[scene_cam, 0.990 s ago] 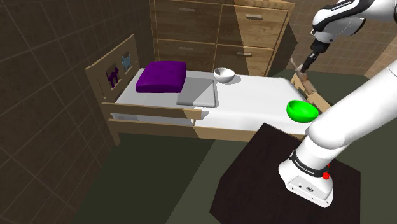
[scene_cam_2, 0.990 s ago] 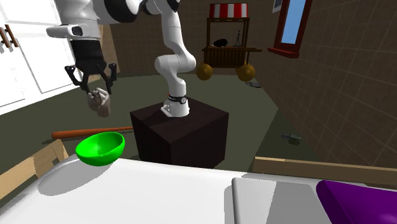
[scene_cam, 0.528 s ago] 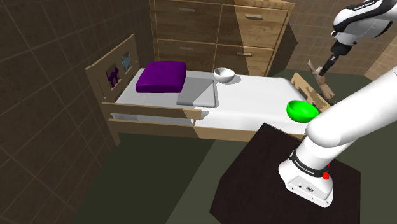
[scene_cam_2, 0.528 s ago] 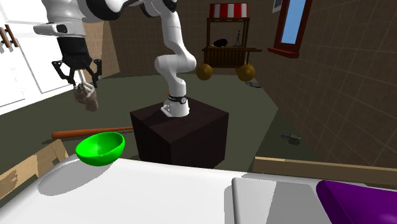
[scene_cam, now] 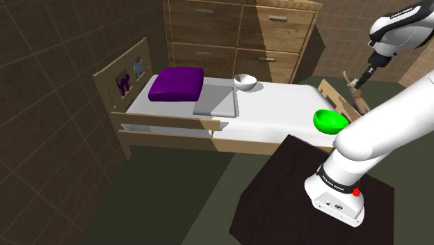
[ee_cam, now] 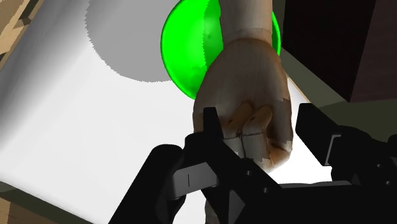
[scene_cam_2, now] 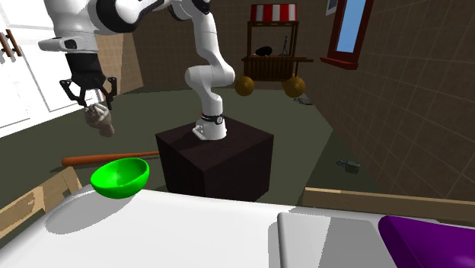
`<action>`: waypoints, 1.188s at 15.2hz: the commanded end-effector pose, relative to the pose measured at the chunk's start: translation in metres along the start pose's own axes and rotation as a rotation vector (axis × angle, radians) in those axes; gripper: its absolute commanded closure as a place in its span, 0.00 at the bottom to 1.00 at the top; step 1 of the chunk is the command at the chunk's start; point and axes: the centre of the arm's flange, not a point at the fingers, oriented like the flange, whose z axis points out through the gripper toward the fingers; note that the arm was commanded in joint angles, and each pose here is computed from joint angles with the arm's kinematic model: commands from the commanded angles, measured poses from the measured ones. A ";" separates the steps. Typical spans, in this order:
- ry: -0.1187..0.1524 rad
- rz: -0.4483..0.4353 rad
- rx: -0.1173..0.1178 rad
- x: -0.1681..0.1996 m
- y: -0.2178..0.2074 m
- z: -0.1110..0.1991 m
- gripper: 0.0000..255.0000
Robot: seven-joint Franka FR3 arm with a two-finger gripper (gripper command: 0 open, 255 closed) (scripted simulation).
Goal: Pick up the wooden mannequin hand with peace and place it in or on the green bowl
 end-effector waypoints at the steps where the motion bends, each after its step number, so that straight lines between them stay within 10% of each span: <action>1: 0.000 0.000 -0.001 -0.001 0.001 0.011 1.00; 18: 0.000 0.000 -0.001 -0.007 -0.001 0.079 1.00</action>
